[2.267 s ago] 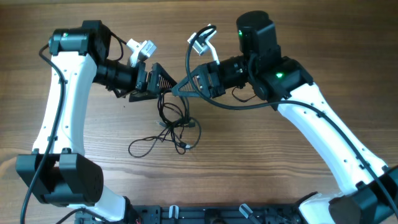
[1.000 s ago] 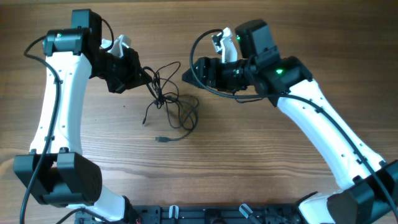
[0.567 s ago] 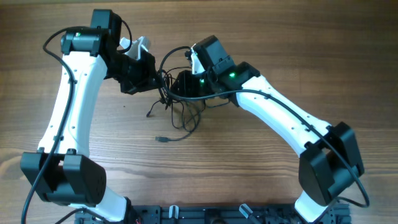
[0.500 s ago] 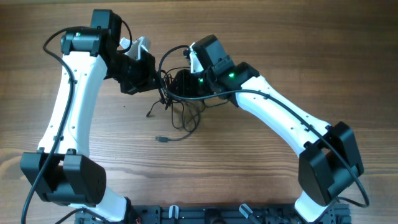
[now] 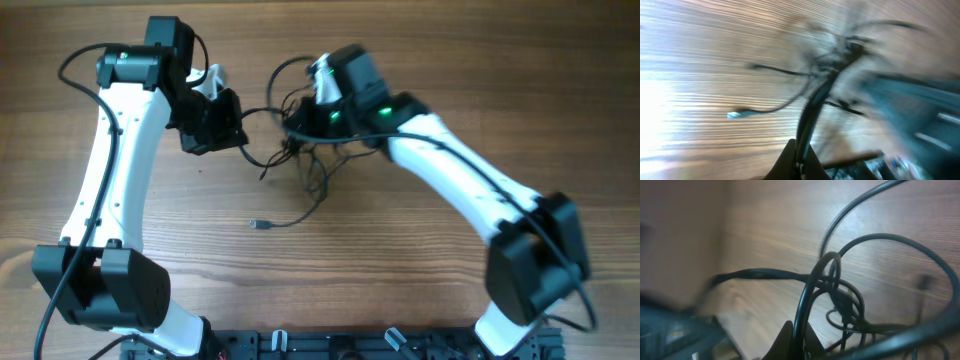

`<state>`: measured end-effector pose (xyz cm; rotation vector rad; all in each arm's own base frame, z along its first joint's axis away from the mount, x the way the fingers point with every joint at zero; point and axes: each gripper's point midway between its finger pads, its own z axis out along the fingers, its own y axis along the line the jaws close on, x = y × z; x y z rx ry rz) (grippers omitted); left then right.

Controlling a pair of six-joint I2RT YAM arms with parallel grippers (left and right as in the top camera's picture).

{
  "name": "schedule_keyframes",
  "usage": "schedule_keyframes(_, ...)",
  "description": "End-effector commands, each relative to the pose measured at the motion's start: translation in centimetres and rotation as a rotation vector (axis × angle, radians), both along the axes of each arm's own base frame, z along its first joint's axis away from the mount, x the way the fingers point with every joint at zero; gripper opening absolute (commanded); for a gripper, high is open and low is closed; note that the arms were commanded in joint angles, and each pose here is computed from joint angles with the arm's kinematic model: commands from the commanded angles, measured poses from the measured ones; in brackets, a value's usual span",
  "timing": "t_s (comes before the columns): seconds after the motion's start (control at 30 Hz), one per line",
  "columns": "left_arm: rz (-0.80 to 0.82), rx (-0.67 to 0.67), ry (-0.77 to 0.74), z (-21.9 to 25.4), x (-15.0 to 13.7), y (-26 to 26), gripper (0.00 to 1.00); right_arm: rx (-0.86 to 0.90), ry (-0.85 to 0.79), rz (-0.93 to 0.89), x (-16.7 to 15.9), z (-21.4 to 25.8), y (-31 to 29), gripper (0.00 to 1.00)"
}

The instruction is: Untangle cables

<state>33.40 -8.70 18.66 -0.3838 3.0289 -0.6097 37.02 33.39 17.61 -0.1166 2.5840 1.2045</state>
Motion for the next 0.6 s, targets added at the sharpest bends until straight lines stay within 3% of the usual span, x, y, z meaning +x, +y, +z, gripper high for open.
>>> schedule_keyframes(0.0,0.125,0.148,0.014,-0.9,0.6,2.9,0.04,0.19,-0.051,-0.051,-0.2,9.1,-2.7,0.04)
schedule_keyframes(0.17,0.189,0.076,0.03,-0.7,0.9,1.6,0.04,0.503,0.044,0.06,-2.4,16.8,-0.9,0.04)
schedule_keyframes(0.27,0.192,0.147,0.029,-1.0,0.8,2.8,0.05,0.614,-0.043,0.123,-2.0,20.5,-1.7,0.04)
schedule_keyframes(0.33,0.345,0.31,0.055,-1.4,0.5,6.6,0.04,0.584,0.033,0.039,-0.3,19.0,-4.3,0.04)
schedule_keyframes(0.4,0.48,0.404,0.064,-1.4,0.3,9.5,0.04,0.598,0.097,0.063,-0.6,19.0,-5.6,0.04)
schedule_keyframes(0.5,0.621,0.403,0.087,-1.4,0.2,11.8,0.04,0.635,0.064,0.189,-1.8,20.3,-6.9,0.04)
schedule_keyframes(0.57,0.681,0.296,0.122,-1.5,0.3,11.4,0.04,0.572,-0.005,0.176,-1.4,18.3,-7.3,0.04)
